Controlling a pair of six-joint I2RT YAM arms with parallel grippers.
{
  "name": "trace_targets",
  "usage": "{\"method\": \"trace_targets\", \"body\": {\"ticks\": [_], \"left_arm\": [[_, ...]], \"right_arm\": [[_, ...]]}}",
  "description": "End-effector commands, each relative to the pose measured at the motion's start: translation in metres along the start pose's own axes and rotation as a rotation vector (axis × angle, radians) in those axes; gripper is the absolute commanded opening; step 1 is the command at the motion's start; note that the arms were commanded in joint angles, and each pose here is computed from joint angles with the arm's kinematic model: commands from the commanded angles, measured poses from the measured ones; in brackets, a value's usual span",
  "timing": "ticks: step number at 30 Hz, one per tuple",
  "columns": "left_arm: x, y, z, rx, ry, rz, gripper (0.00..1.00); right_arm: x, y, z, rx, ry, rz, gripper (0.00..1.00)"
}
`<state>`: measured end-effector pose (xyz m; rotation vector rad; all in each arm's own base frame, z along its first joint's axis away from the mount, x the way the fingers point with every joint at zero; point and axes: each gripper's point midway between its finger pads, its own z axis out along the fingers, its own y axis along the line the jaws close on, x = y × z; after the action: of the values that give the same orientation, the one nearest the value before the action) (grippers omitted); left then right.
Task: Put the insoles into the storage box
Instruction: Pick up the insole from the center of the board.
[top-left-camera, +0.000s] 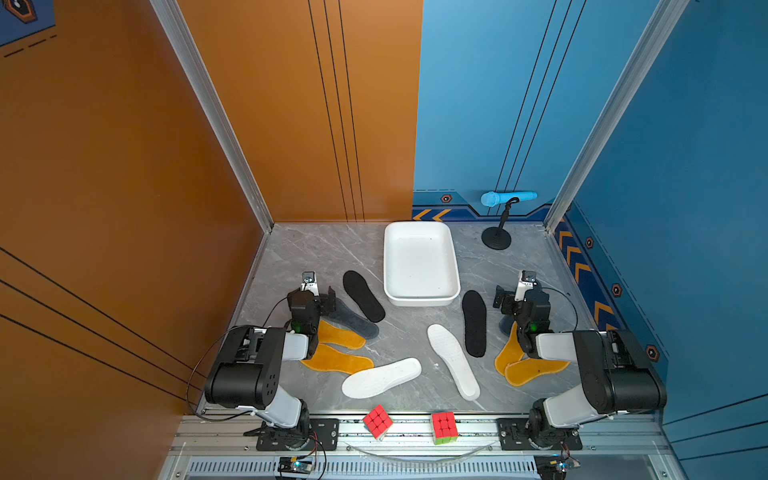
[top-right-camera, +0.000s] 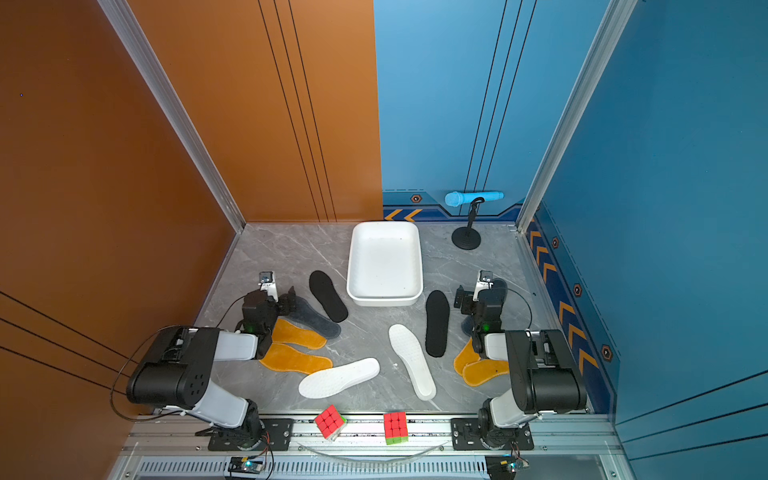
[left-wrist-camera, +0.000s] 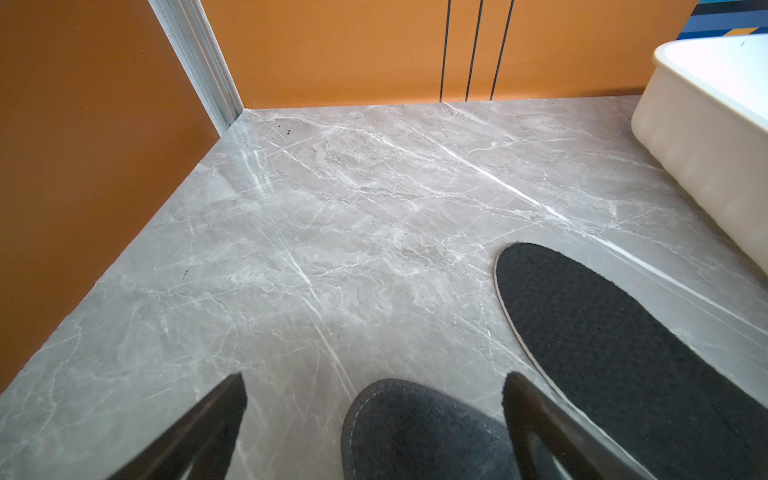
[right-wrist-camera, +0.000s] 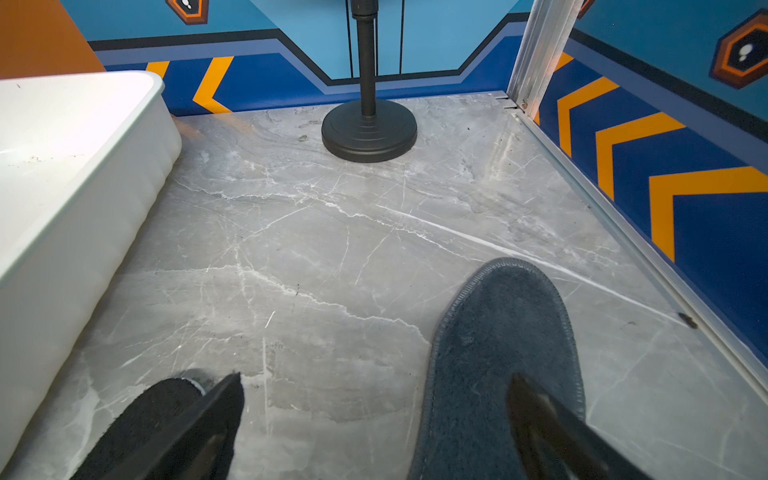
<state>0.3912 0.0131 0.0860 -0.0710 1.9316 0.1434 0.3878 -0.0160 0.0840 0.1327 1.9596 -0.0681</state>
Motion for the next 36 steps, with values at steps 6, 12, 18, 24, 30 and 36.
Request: {"method": "trace_targets", "body": {"ticks": [6,12,18,24,30,36], "left_arm": [[-0.006,0.002,0.004,0.004,-0.016,-0.012,0.98],[-0.021,0.006,-0.011,-0.088,-0.058,0.023,0.98],[-0.054,-0.003,-0.044,-0.188,-0.137,0.112,0.98],[-0.076,-0.034,-0.055,-0.111,0.078,-0.086,0.98],[-0.060,-0.055,-0.060,-0.172,0.337,-0.362,0.98],[-0.042,-0.097,-0.045,-0.099,0.483,-0.466,0.98]], "right_arm": [[-0.008,0.001,0.003,-0.002,-0.024,-0.007,0.98],[-0.025,-0.001,-0.001,0.018,0.016,-0.007,0.95],[-0.061,0.008,-0.017,-0.017,0.064,0.026,0.93],[-0.085,0.040,-0.040,-0.119,0.237,0.039,0.92],[-0.087,0.069,-0.062,-0.177,0.402,0.006,0.90],[-0.092,0.084,-0.086,-0.198,0.464,0.001,0.88]]}}
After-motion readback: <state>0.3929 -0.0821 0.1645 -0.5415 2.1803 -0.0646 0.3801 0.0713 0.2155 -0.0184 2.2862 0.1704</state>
